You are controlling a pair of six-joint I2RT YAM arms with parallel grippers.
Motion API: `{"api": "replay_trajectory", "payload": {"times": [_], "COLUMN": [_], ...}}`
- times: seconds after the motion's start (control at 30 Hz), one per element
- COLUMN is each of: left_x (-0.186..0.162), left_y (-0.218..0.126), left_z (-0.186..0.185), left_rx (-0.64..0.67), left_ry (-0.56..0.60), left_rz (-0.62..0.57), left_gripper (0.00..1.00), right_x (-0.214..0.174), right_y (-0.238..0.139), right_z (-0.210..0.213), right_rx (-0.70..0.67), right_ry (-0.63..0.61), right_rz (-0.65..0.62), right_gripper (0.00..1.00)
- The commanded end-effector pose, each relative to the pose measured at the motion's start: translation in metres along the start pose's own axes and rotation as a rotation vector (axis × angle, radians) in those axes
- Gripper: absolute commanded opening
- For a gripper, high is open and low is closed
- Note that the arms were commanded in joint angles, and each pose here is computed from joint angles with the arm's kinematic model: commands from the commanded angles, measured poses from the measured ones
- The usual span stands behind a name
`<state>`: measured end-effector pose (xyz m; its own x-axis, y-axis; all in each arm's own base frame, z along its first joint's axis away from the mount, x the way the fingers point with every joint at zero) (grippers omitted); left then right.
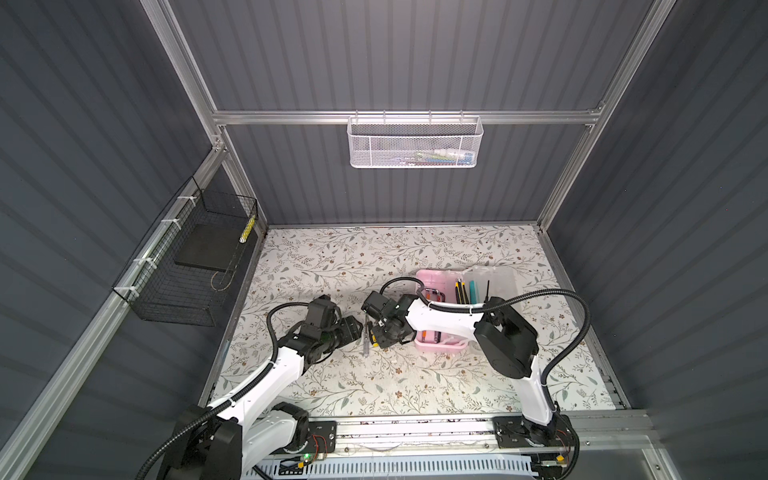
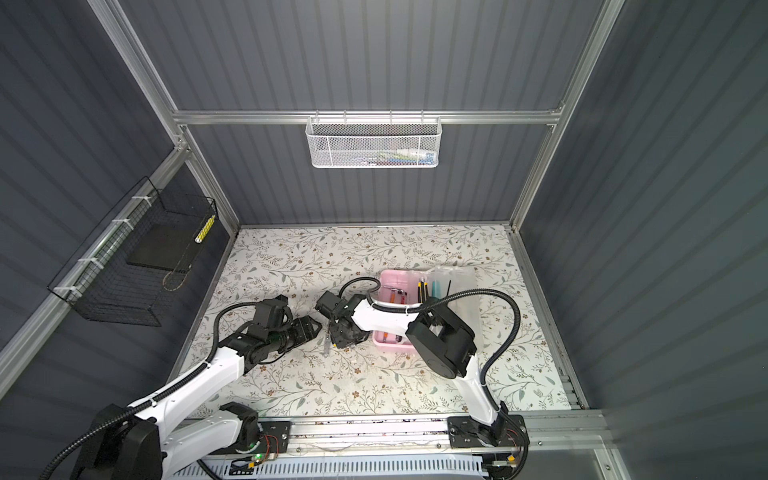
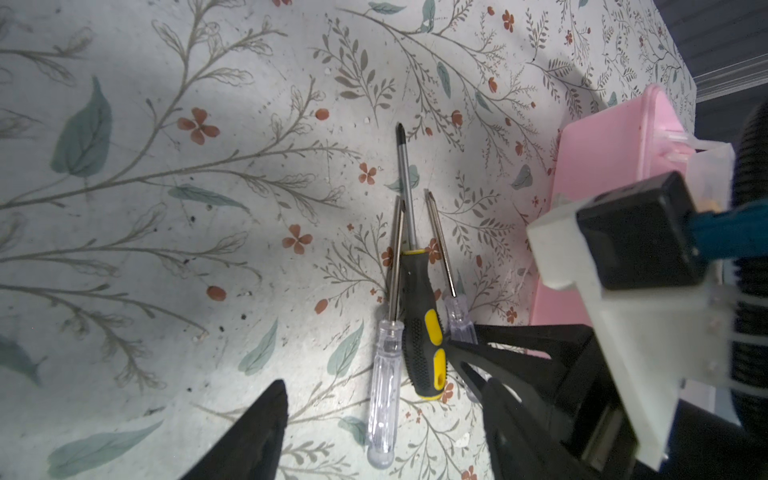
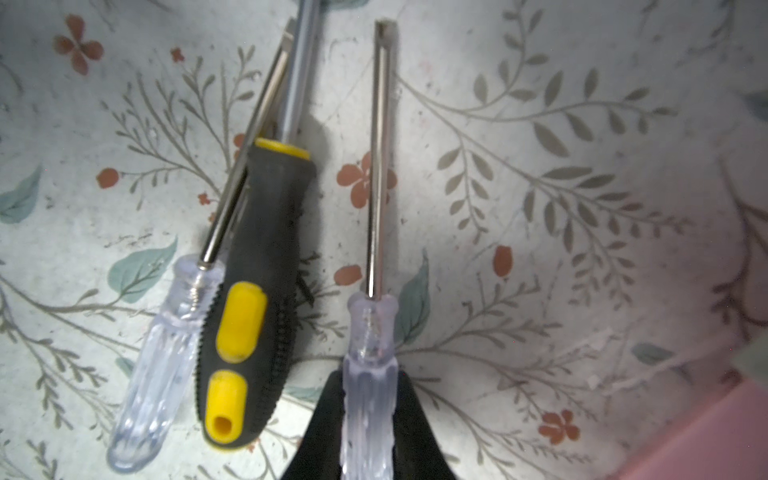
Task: Pack the tool kit
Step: 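Grasp the clear-handled flat screwdriver with the right gripper, then carry the clear-handled screwdriver into the clear lid beside the yellow one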
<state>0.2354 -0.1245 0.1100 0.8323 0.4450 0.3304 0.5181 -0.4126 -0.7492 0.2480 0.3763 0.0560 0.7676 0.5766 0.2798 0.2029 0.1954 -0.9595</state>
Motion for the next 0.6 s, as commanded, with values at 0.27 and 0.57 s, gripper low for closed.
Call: {"api": "replay_trajectory", "payload": {"times": [0.27,0.57], "left_x": [0.007,0.013], "left_y": [-0.001,-0.002], "left_z": [0.0,-0.006], "left_rx": [0.009,0.003], "left_ry": [0.025,0.051], "left_rz": [-0.026,-0.041], "left_gripper": [0.75,0.75], "right_x": [0.003,-0.032], "right_y": [-0.088,-0.187], "right_z": [-0.012,-0.094], "right_rx": [0.024,-0.122], "right_ry": [0.053,0.21], "right_rz": [-0.144,-0.288], "right_gripper": [0.0,0.0]}}
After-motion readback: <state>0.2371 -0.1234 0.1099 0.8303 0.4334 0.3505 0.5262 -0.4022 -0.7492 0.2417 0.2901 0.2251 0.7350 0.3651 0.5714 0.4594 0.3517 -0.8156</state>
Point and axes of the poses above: each gripper's point midway between its finger pads, its own y axis out along the fingers, its own z axis along the line the jaws close on, x = y × z, the point moved 4 cm from there along -y, back along the fingers, and after that the axes turned 7 degrees about -y, right-handed, at the moved point
